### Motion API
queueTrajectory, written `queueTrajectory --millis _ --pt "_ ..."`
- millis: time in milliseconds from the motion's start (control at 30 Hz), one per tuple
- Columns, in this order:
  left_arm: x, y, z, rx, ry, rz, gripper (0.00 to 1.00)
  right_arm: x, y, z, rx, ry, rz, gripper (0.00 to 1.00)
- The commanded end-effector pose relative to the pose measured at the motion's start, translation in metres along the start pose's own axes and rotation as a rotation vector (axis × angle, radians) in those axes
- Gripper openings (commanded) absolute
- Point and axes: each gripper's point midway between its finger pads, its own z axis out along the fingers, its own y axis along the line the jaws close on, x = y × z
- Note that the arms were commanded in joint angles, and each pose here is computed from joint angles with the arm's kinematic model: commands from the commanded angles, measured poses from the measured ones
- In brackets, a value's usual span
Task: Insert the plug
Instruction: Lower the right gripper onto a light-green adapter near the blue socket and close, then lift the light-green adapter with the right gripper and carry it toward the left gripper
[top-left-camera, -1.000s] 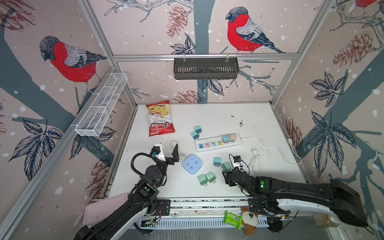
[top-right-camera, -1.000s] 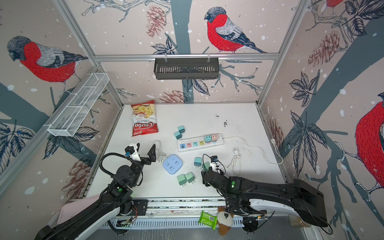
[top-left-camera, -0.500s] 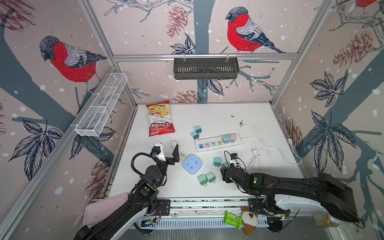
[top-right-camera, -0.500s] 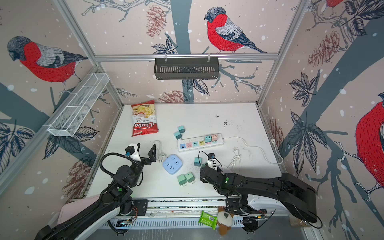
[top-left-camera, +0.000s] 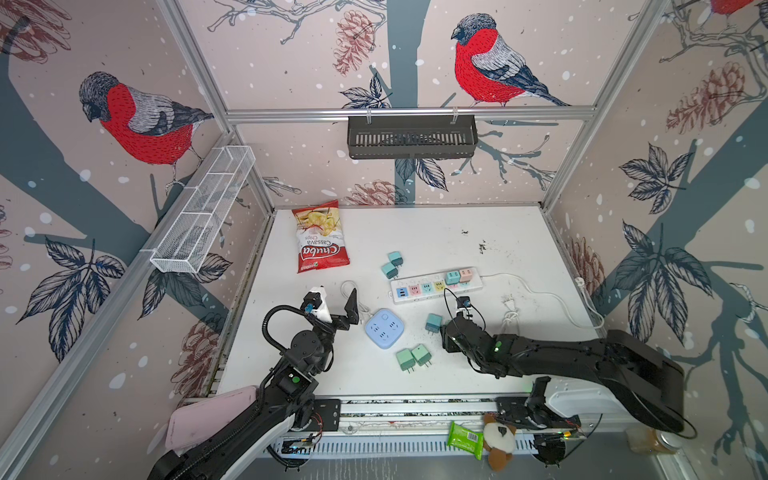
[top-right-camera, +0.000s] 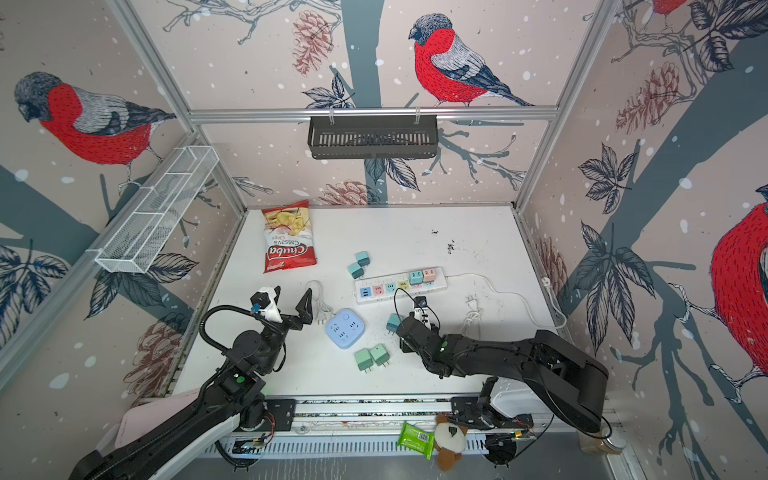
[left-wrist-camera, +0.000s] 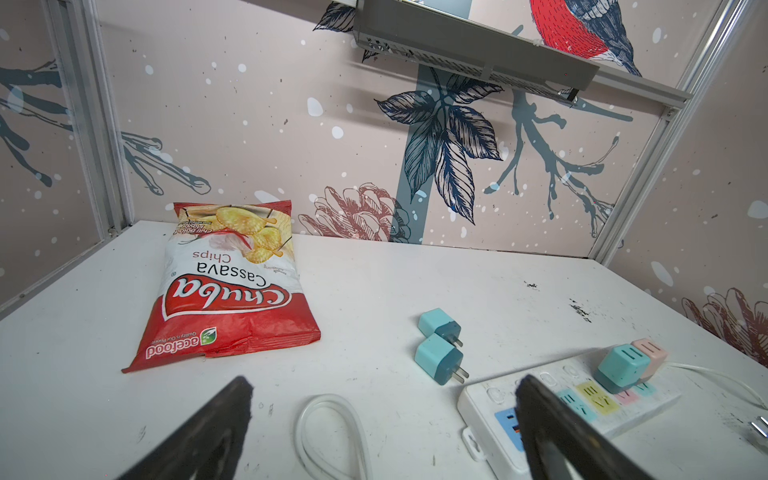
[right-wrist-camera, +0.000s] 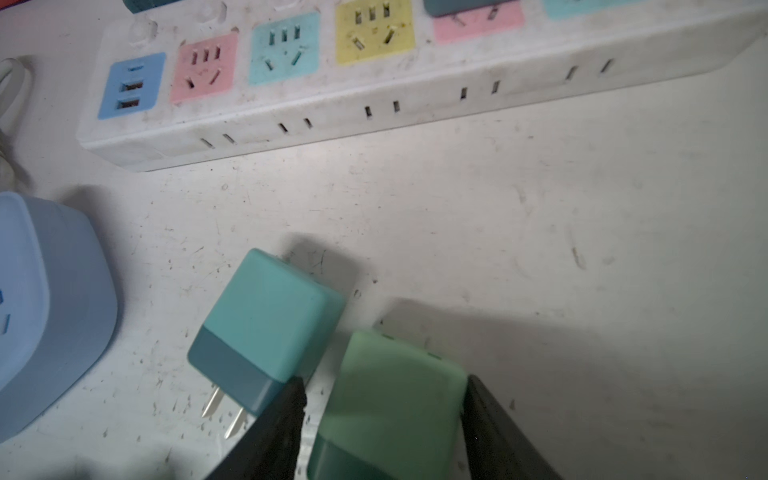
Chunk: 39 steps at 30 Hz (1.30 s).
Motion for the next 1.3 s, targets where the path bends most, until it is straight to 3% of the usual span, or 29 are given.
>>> queueTrajectory --millis 0,267,500,900,1067,1267 --pt "0.017 0.007 -0.005 -0.009 0.010 -0.005 0.98 0.002 -0.004 0.005 0.044 0.018 -0.042 0.58" --pt "0.017 0.006 -0.005 -0.008 0.010 -0.007 0.98 0.009 -0.012 0.006 0.103 0.037 -0.074 0.44" --pt "0.017 0.007 -0.005 -0.012 0.010 -0.007 0.98 0.004 -0.002 -0.003 0.068 0.008 -0.083 0.30" --pt "0.017 0.012 -0.003 -0.047 0.015 -0.013 0.98 -0.050 0.006 -0.046 -0.010 -0.208 -0.036 0.23" --pt "0.020 0.011 0.001 -0.050 0.040 -0.004 0.98 -0.075 0.002 -0.060 -0.021 -0.294 -0.018 0.16" --pt "0.022 0.010 0.003 -0.049 0.051 0.000 0.98 -0.096 0.007 -0.076 -0.070 -0.382 -0.003 0.15"
